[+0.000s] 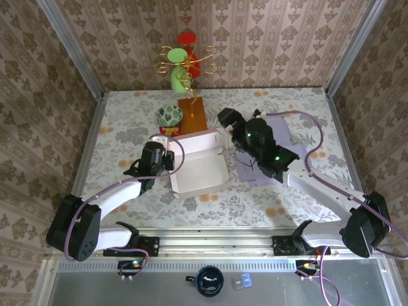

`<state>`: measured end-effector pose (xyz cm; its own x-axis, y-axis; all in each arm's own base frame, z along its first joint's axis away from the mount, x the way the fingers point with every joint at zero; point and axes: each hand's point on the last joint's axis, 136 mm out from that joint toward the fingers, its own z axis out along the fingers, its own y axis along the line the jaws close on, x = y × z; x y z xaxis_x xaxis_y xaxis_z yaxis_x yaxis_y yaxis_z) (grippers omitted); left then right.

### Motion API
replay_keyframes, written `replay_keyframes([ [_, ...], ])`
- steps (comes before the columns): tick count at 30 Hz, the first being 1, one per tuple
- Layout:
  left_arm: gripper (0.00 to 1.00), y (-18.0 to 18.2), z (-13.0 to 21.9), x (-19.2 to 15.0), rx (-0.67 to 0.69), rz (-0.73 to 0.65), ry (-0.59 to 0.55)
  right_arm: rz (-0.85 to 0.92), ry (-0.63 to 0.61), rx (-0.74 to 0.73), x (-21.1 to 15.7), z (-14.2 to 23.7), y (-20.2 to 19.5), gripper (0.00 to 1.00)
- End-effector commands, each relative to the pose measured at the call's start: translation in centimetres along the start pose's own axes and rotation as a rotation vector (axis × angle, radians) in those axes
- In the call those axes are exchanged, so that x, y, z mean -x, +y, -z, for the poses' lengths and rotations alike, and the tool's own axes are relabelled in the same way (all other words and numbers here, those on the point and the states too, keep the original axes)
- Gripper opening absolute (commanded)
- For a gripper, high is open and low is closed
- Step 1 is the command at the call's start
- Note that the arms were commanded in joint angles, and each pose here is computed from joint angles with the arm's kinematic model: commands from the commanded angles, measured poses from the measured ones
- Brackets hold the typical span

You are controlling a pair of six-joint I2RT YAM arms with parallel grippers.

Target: Fold the paper box

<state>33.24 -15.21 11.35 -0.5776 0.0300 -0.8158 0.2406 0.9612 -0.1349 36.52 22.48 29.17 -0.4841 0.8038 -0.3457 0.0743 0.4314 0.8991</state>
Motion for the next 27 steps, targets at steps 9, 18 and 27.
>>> replay_keyframes([
  [9,0.0,-1.1,1.6,4.0,-0.225,0.017,-0.051,0.499,0.27,-0.013,0.8,1.6,-3.6,0.87],
  [18,0.0,-2.9,3.2,6.2,-0.519,0.083,-0.009,0.704,0.447,0.103,0.4,2.4,-4.9,0.64],
  [27,0.0,-4.7,3.3,6.7,-0.726,0.147,0.071,0.922,0.49,0.302,0.1,3.7,-1.4,0.56],
])
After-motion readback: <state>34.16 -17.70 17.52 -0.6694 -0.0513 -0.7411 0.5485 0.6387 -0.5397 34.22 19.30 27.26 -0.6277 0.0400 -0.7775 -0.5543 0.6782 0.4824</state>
